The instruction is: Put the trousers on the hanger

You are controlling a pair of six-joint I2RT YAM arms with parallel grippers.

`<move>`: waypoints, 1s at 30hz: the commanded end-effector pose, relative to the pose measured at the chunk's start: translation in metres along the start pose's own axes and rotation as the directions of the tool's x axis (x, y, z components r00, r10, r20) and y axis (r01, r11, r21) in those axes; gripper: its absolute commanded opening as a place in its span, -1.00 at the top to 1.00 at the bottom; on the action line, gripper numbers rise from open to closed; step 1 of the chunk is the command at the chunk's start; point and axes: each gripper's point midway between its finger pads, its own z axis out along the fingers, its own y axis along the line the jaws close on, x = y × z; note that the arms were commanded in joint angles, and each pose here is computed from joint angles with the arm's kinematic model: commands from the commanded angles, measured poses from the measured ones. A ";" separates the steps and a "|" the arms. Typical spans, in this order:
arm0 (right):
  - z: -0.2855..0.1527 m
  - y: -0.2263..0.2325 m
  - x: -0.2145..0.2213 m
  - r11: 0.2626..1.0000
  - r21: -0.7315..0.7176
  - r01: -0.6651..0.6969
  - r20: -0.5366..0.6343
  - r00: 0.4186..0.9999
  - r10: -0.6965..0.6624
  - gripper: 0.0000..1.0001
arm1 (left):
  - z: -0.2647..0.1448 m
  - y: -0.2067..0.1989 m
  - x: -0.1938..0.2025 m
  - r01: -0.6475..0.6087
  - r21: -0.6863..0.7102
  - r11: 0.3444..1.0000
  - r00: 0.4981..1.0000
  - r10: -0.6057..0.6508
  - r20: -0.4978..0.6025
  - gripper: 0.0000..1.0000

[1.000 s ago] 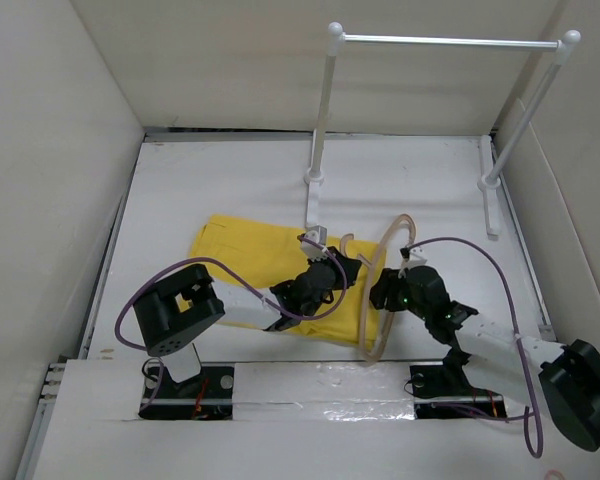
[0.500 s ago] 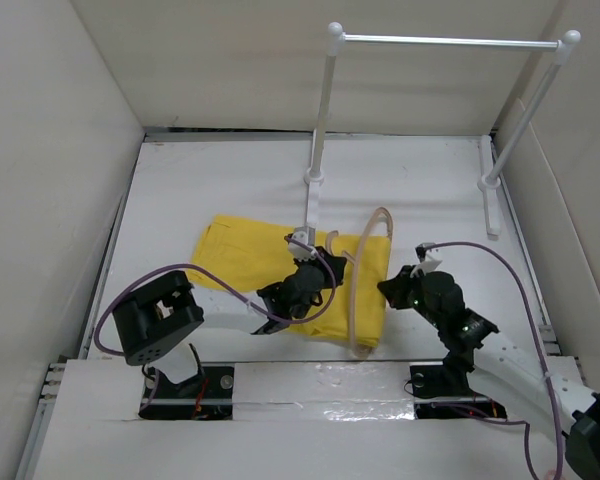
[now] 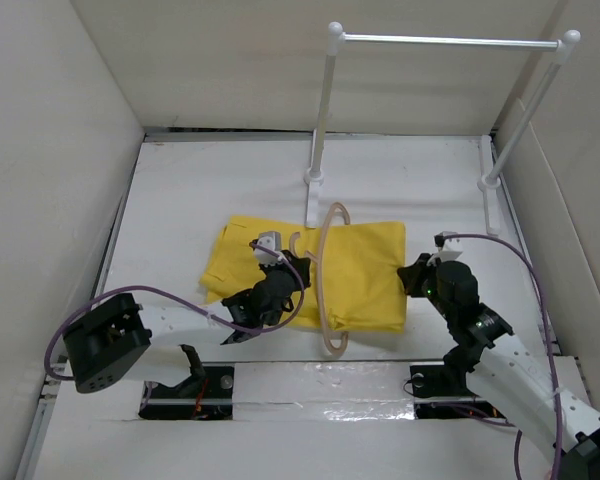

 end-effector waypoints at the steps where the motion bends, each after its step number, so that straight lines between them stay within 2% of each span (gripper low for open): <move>1: -0.013 -0.005 -0.070 0.997 0.071 -0.001 0.209 0.978 -0.014 1.00 | -0.008 0.031 -0.011 -0.084 -0.087 0.993 0.996 0.086 0.028 1.00; 5: -0.023 -0.015 -0.089 0.990 0.141 0.007 0.240 0.970 -0.041 1.00 | -0.014 0.042 -0.018 -0.090 -0.113 0.990 0.995 0.094 0.035 1.00; 8: -0.028 -0.014 -0.095 0.990 0.139 0.010 0.254 0.966 -0.046 1.00 | -0.017 0.047 -0.023 -0.088 -0.123 0.988 0.995 0.094 0.044 1.00; 21: -0.018 -0.022 -0.072 0.987 0.161 0.015 0.186 0.982 -0.045 1.00 | -0.021 0.032 -0.052 -0.066 -0.103 0.993 0.992 0.076 0.098 1.00; 30: -0.017 -0.025 -0.058 0.987 0.162 -0.002 0.153 0.988 -0.023 1.00 | -0.029 0.010 -0.080 -0.019 -0.036 0.999 0.987 0.024 0.159 1.00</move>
